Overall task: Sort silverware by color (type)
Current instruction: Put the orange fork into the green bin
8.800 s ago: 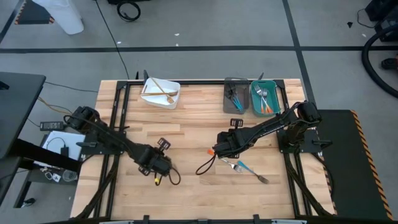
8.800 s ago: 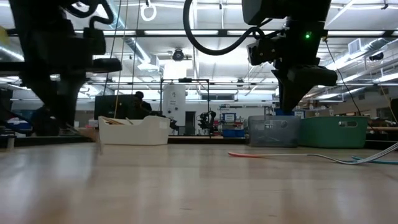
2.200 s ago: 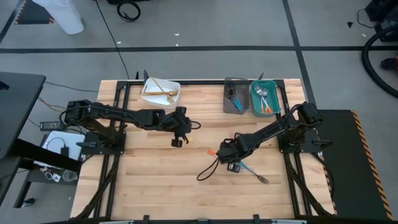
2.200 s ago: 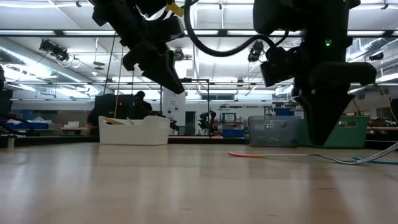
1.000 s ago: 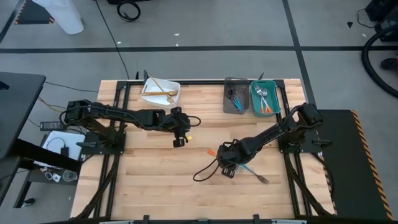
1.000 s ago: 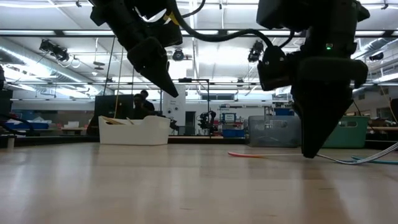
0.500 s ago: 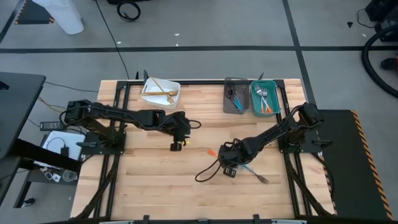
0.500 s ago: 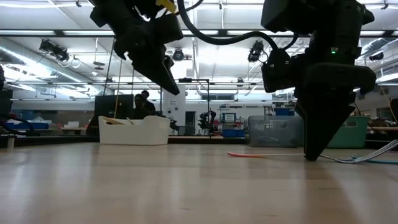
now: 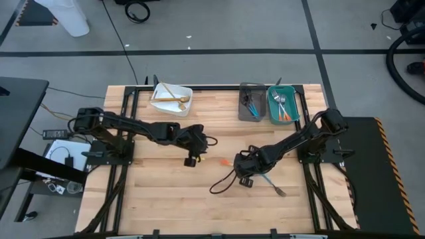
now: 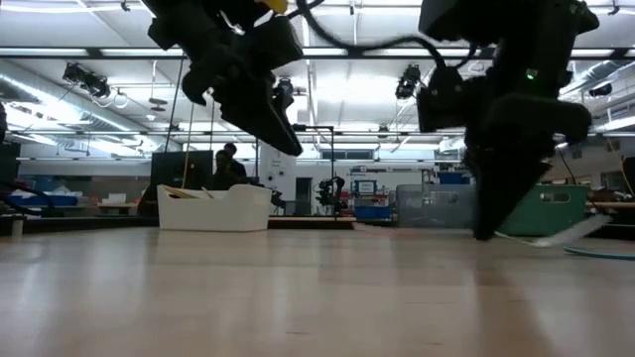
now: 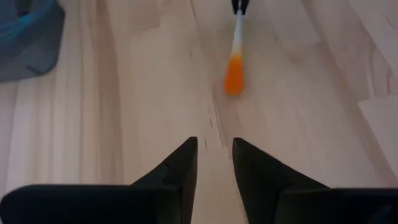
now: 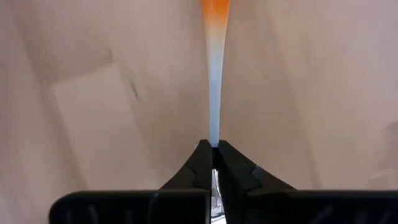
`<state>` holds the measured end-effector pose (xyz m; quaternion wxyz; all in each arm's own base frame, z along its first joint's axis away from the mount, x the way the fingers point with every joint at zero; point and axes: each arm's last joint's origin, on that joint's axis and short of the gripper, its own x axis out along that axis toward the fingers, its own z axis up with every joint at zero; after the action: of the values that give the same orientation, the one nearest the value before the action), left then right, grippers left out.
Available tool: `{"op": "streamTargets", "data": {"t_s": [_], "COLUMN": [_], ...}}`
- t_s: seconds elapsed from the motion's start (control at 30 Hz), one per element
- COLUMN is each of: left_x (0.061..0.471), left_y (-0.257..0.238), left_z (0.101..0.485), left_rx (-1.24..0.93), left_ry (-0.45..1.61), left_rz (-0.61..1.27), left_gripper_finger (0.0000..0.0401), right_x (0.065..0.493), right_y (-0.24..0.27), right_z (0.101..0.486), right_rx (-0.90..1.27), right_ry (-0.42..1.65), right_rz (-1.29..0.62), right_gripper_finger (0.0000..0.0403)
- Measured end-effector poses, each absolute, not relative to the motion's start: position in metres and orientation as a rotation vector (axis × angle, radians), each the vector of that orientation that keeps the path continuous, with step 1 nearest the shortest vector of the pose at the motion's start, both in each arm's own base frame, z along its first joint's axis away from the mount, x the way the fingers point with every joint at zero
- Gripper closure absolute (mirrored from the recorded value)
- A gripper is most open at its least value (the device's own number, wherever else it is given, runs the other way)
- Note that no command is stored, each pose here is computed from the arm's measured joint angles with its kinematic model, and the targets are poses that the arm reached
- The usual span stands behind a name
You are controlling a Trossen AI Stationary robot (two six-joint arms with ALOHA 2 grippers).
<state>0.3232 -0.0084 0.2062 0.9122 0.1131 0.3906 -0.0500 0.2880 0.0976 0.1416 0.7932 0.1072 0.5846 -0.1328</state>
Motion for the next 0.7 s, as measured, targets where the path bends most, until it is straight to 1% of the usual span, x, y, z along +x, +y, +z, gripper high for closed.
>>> {"op": "streamTargets", "data": {"t_s": [0.17,0.33,0.4,0.47,0.6,0.7], "left_x": [0.332,0.34,0.344,0.347,0.352,0.356], "left_y": [-0.008,-0.005,-0.003,-0.002,0.0,0.002], "left_z": [0.201,0.195,0.191,0.186,0.178,0.177], "left_rx": [0.185,0.019,-0.068,-0.147,-0.262,-0.348], "left_ry": [0.766,0.73,0.718,0.721,0.717,0.692], "left_rz": [-0.101,-0.131,-0.147,-0.154,-0.133,-0.103], "left_gripper_finger": [0.0253,0.0218,0.0215,0.0215,0.0222,0.0224], "right_x": [0.287,0.284,0.283,0.282,0.281,0.284], "right_y": [0.096,0.096,0.095,0.094,0.09,0.088], "right_z": [0.154,0.158,0.158,0.158,0.162,0.169], "right_rx": [0.105,-0.067,-0.157,-0.25,-0.422,-0.509], "right_ry": [1.218,1.23,1.244,1.247,1.246,1.233], "right_rz": [-0.221,-0.103,-0.065,-0.07,-0.124,-0.177], "right_gripper_finger": [0.0387,0.0387,0.0387,0.0387,0.0387,0.0387]}}
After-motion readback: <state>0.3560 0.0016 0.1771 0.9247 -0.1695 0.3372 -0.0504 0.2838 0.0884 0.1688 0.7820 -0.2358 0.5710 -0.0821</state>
